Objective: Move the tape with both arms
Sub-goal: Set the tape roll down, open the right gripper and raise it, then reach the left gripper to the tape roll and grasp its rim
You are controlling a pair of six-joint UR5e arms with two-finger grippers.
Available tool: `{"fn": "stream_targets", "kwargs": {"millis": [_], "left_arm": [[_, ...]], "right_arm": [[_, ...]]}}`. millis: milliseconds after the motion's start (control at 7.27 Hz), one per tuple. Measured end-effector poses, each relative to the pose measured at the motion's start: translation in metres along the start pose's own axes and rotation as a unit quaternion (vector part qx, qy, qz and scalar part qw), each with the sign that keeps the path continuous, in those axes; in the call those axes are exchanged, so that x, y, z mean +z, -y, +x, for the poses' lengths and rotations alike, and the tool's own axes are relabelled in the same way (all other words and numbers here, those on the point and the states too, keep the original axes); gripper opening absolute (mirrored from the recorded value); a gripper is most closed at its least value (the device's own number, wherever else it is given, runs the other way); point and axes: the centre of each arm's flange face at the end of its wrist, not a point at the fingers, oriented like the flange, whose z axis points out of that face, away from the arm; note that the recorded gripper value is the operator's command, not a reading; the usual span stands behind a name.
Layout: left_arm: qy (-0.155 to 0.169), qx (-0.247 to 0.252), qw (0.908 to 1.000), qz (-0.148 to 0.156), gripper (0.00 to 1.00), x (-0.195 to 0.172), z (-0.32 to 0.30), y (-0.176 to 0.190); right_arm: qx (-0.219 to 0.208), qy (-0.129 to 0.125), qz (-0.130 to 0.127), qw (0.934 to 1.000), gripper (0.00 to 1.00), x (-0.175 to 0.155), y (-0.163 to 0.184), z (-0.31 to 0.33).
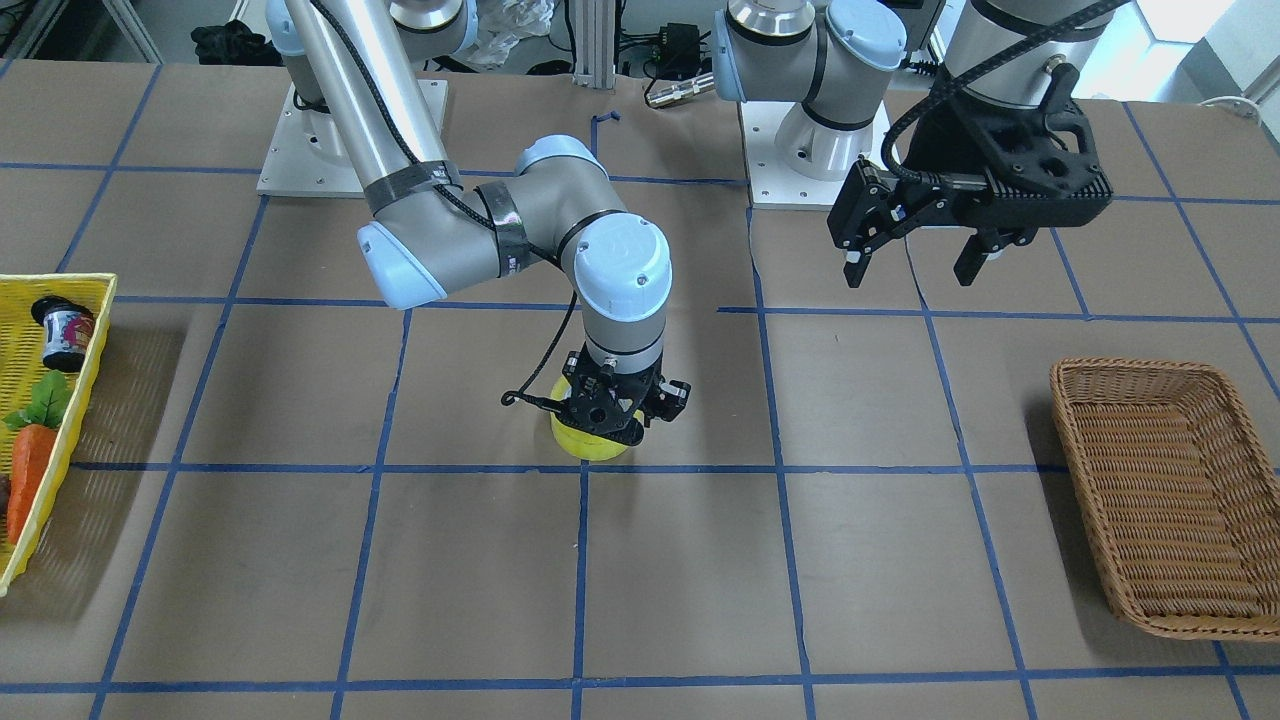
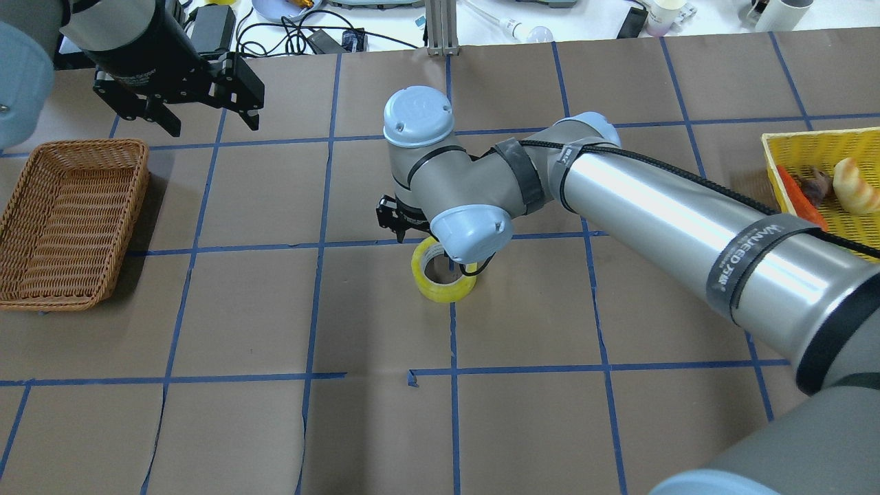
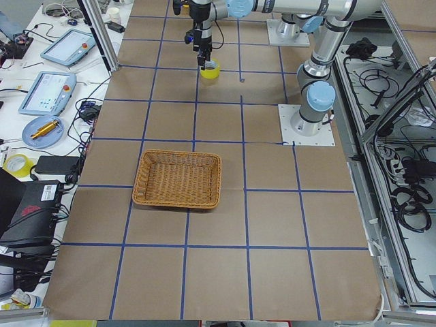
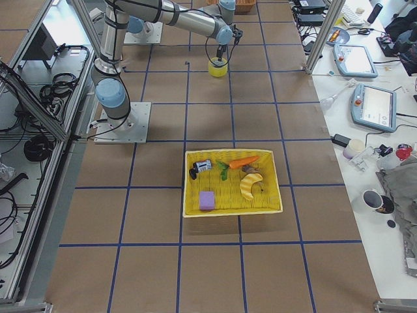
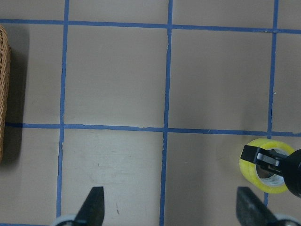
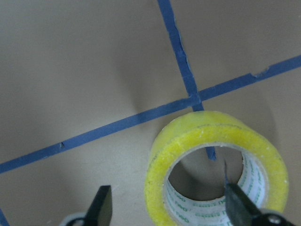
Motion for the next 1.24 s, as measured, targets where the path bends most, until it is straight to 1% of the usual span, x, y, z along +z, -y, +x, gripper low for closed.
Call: {"fn": "stream_targets", "kwargs": {"millis": [138, 275, 413, 550, 688, 826, 963, 1101, 1239], "left_arm": [[-0.001, 0.003, 1.0, -0.007, 1.0, 0.008, -0.005, 0.004], [-0.001, 0.002, 0.9998, -0.02, 1.0, 0.023, -0.008, 0.006], [-0.001, -0.016, 0.9995, -0.027, 1.0, 0.048, -0.006, 0.01], [-0.003, -0.028, 0.9992, -0.027, 1.0, 0.079, 0.006, 0.013], [-0.004, -0.028, 0.9991, -0.032, 1.0, 0.109, 0.033, 0.01], [-0.006, -0.033, 0.9987, -0.038, 1.0, 0.134, 0.07, 0.003], [-0.008, -0.039, 0.9983, -0.042, 1.0, 0.155, 0.108, -0.006], [-0.006, -0.036, 0.9979, -0.054, 1.0, 0.177, 0.144, -0.018], [-0.002, -0.027, 0.9973, -0.069, 1.0, 0.203, 0.169, -0.034]], "right_arm": [[-0.001, 0.008, 0.012, 0.9999, 1.0, -0.035, 0.022, 0.025], [-0.014, 0.008, 0.016, 0.9997, 1.0, -0.074, 0.045, 0.062], [-0.042, -0.003, 0.013, 0.999, 1.0, -0.109, 0.058, 0.103], [-0.071, -0.024, 0.012, 0.9971, 1.0, -0.138, 0.062, 0.137], [-0.094, -0.049, 0.013, 0.9943, 1.0, -0.164, 0.058, 0.164], [-0.102, -0.066, 0.008, 0.9925, 1.0, -0.186, 0.049, 0.183], [-0.101, -0.078, 0.0, 0.9918, 1.0, -0.2, 0.04, 0.197], [-0.1, -0.084, -0.008, 0.9914, 1.0, -0.208, 0.033, 0.205], [-0.101, -0.086, -0.01, 0.9912, 1.0, -0.213, 0.03, 0.208]]}}
